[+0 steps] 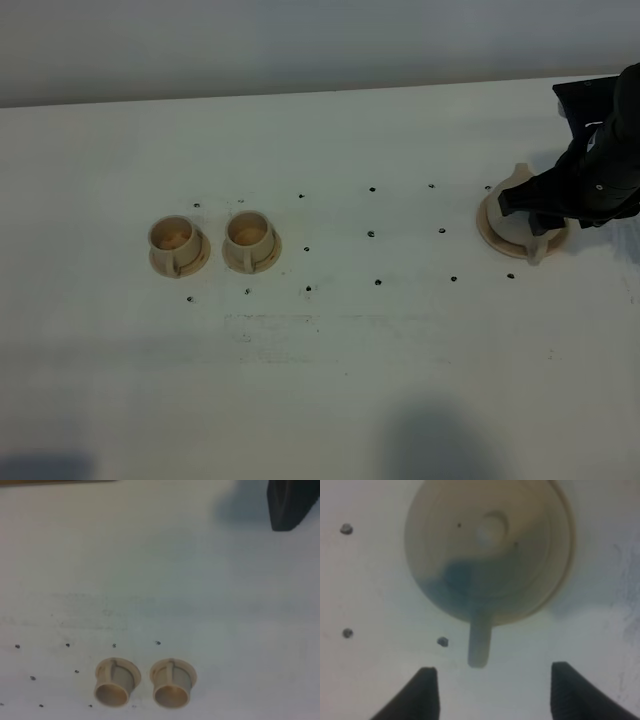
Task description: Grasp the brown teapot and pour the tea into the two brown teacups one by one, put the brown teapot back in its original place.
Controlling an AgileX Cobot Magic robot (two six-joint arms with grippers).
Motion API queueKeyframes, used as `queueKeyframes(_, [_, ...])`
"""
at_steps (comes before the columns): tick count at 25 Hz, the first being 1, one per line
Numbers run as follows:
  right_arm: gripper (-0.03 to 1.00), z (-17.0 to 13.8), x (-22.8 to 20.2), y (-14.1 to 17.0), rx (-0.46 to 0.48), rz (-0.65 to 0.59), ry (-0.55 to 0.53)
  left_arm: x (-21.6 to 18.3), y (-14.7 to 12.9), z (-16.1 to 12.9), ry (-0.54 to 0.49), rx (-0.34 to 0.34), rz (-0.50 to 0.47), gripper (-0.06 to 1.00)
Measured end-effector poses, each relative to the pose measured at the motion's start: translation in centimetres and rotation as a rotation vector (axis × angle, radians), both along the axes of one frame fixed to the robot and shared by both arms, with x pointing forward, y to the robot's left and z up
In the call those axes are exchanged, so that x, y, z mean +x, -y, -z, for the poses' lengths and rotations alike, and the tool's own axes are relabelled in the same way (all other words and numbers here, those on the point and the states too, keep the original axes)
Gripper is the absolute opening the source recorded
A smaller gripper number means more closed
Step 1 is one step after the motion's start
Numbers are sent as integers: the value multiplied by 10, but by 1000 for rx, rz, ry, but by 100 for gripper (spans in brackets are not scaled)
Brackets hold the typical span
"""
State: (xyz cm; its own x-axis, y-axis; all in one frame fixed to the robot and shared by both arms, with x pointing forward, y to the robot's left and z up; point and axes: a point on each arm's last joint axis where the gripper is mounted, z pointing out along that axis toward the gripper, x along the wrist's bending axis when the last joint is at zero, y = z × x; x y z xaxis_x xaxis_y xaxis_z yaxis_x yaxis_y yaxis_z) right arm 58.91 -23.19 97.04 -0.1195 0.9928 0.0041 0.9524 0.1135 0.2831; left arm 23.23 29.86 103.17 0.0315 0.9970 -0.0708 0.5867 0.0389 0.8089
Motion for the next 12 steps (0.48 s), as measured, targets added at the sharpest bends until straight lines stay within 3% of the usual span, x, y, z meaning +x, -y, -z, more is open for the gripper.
queueKeyframes(12, [48,10,4,-2,10,6,-6,0,0,0,0,1,0,33])
